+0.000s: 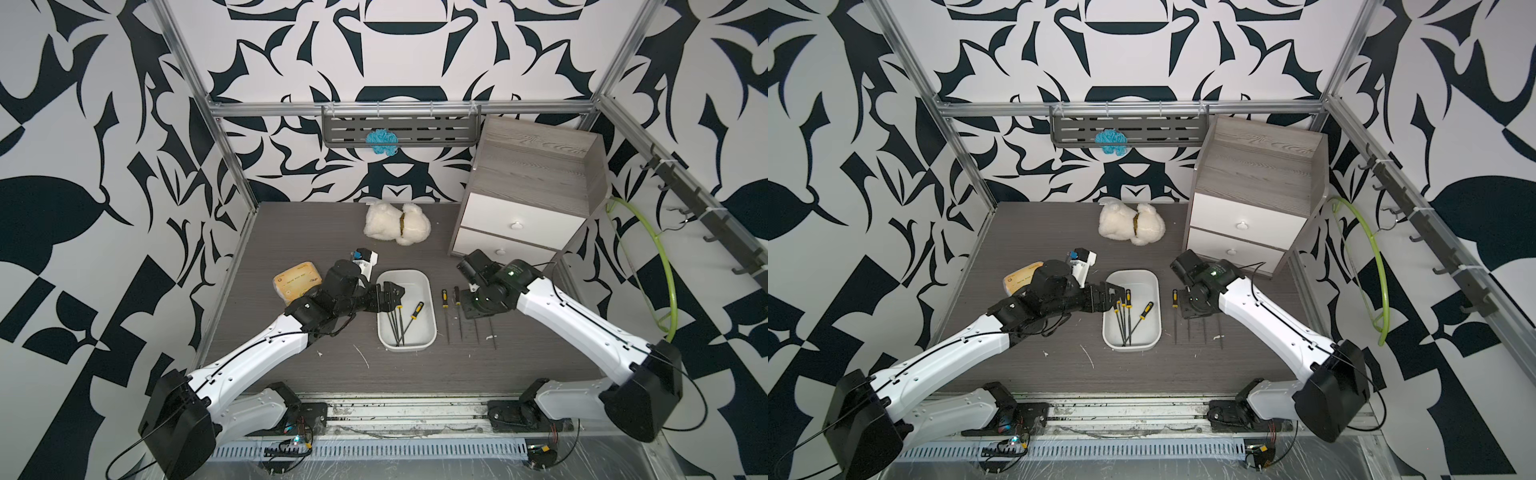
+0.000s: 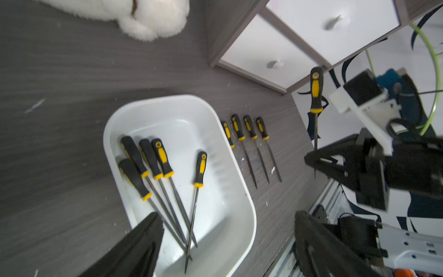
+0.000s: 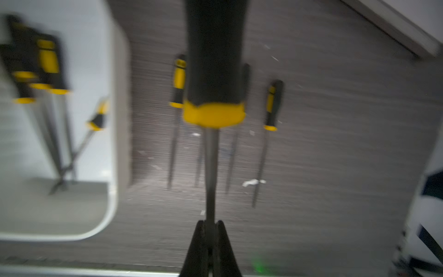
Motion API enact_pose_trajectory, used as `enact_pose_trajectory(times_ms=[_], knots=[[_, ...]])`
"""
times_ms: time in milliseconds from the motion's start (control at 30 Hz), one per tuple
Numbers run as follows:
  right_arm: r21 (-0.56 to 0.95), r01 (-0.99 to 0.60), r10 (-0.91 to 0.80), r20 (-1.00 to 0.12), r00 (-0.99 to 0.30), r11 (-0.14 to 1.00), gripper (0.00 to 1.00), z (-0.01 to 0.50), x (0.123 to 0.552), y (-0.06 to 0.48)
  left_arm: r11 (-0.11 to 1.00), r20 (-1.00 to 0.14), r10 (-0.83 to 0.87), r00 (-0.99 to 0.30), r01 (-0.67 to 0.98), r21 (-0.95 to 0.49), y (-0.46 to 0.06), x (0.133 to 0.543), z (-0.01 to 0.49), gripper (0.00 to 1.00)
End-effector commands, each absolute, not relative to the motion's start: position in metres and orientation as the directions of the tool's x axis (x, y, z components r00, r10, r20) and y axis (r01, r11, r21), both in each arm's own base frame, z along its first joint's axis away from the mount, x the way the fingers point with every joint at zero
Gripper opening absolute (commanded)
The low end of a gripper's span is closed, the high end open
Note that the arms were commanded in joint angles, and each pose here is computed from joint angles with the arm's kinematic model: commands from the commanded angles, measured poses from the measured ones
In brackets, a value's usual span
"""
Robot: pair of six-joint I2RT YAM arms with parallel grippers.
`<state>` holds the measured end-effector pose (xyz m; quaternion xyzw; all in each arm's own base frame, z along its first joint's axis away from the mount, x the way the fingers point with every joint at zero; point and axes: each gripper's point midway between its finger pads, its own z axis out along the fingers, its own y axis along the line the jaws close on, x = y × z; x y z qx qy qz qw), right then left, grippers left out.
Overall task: Take the file tool out of the storage box
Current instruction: Pick up the file tool from the storage box, then place the file tool at the center of the board.
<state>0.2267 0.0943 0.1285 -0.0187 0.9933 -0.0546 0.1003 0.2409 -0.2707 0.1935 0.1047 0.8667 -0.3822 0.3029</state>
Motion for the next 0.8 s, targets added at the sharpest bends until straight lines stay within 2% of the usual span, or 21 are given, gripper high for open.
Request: enact_pose_trajectory(times_ms=[0,167,333,500,600,767], knots=[[-0.271,-0.01,-0.022,-0.04,-0.999,0.962,0.0,0.115,0.199,0.049,0.648,-0.592,-0.035,-0.805,0.434,-0.627,-0.277,0.235,0.201,0.91],[-0.449,0.014,0.038,0.044,-0.998,0.893,0.0,0.112,0.195,0.019,0.625,-0.599,-0.037,-0.8,0.449,-0.639,-0.276,0.228,0.209,0.91],[-0.52,-0.042,0.064,0.184,-0.981,0.853,0.0,0.088,0.191,0.014,0.619,-0.617,-0.042,-0.786,0.464,-0.634,-0.27,0.223,0.216,0.91],[-0.528,-0.035,0.086,0.202,-0.976,0.849,0.0,0.076,0.197,0.014,0.61,-0.632,-0.051,-0.773,0.477,-0.633,-0.266,0.219,0.223,0.91],[-0.535,-0.043,0.11,0.25,-0.962,0.844,0.0,0.062,0.193,0.012,0.612,-0.637,-0.053,-0.769,0.479,-0.629,-0.265,0.219,0.224,0.91],[-0.556,-0.028,0.131,0.244,-0.961,0.831,0.0,0.055,0.201,0.007,0.607,-0.621,-0.036,-0.783,0.477,-0.636,-0.268,0.217,0.221,0.91]])
